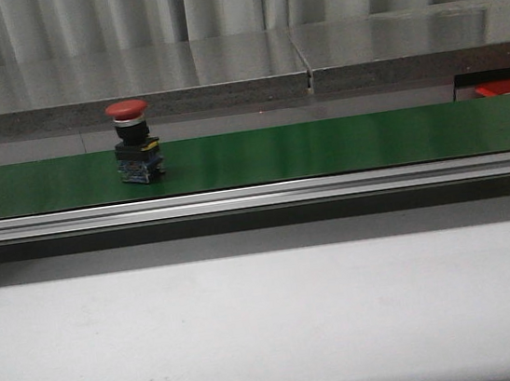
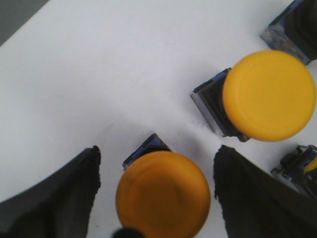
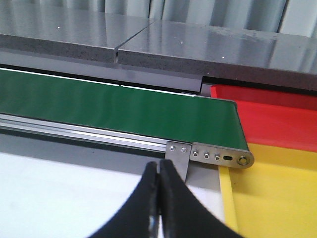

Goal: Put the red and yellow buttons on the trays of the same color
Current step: 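Set the yellow button on the belt with the left gripper, release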

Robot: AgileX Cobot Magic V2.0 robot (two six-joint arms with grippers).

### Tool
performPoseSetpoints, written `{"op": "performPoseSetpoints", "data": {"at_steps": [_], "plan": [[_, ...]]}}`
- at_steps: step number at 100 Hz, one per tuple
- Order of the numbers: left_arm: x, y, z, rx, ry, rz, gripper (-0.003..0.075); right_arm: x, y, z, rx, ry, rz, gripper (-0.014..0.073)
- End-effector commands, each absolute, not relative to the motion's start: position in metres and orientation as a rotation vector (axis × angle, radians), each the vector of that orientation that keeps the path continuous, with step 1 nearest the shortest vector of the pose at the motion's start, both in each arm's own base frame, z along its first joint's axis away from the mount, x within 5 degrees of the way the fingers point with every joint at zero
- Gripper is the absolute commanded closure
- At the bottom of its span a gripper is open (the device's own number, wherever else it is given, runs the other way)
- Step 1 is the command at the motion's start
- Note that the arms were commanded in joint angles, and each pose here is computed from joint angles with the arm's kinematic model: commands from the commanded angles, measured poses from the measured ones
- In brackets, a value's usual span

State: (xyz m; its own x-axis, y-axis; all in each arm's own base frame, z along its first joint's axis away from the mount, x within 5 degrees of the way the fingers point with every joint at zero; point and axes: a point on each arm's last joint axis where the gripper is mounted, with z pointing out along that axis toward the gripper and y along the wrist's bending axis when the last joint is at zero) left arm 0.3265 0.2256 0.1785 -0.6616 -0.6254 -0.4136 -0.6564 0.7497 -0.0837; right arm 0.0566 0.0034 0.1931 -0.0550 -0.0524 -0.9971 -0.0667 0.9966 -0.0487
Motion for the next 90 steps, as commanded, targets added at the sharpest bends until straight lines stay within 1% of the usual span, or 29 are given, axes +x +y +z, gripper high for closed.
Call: {"op": "performPoseSetpoints", "data": {"at_steps": [1, 9, 21, 23, 25, 33, 44, 59, 68, 80, 90], "plan": [[0.329, 0.229, 0.207, -0.958, 2.426, 0.127, 0.0334, 0.055, 0.004, 0.202, -0.099, 1.524, 0.005, 0.0712], [0.329, 0.229, 0.207, -0.960, 2.431, 0.125, 0.0416, 0.055, 0.004, 0.202, -0.099, 1.524, 0.005, 0.0712], [0.328, 0.228, 0.210, -0.959, 2.429, 0.126, 0.0597, 0.055, 0.004, 0.202, -0.099, 1.524, 0.005, 0.0712], [0.328, 0.228, 0.211, -0.958, 2.428, 0.126, 0.0617, 0.055, 0.004, 0.202, -0.099, 1.524, 0.005, 0.0712], [0.327, 0.227, 0.213, -0.957, 2.426, 0.126, 0.0656, 0.055, 0.004, 0.202, -0.099, 1.524, 0.005, 0.0712], [0.324, 0.225, 0.222, -0.952, 2.415, 0.129, 0.0739, 0.055, 0.004, 0.202, -0.099, 1.524, 0.005, 0.0712], [0.318, 0.221, 0.242, -0.938, 2.387, 0.137, 0.0739, 0.055, 0.004, 0.202, -0.099, 1.524, 0.005, 0.0712], [0.309, 0.205, 0.286, -0.890, 2.282, 0.134, 0.0739, 0.055, 0.004, 0.202, -0.099, 1.524, 0.005, 0.0712], [0.307, 0.186, 0.314, -0.818, 2.229, 0.130, 0.0739, 0.055, 0.004, 0.202, -0.099, 1.524, 0.005, 0.0712], [0.310, 0.152, 0.343, -0.643, 2.224, 0.120, 0.0739, 0.055, 0.004, 0.202, -0.099, 1.524, 0.005, 0.0712], [0.321, 0.125, 0.357, -0.519, 2.245, 0.086, 0.0739, 0.055, 0.004, 0.202, -0.099, 1.524, 0.005, 0.0712]]}}
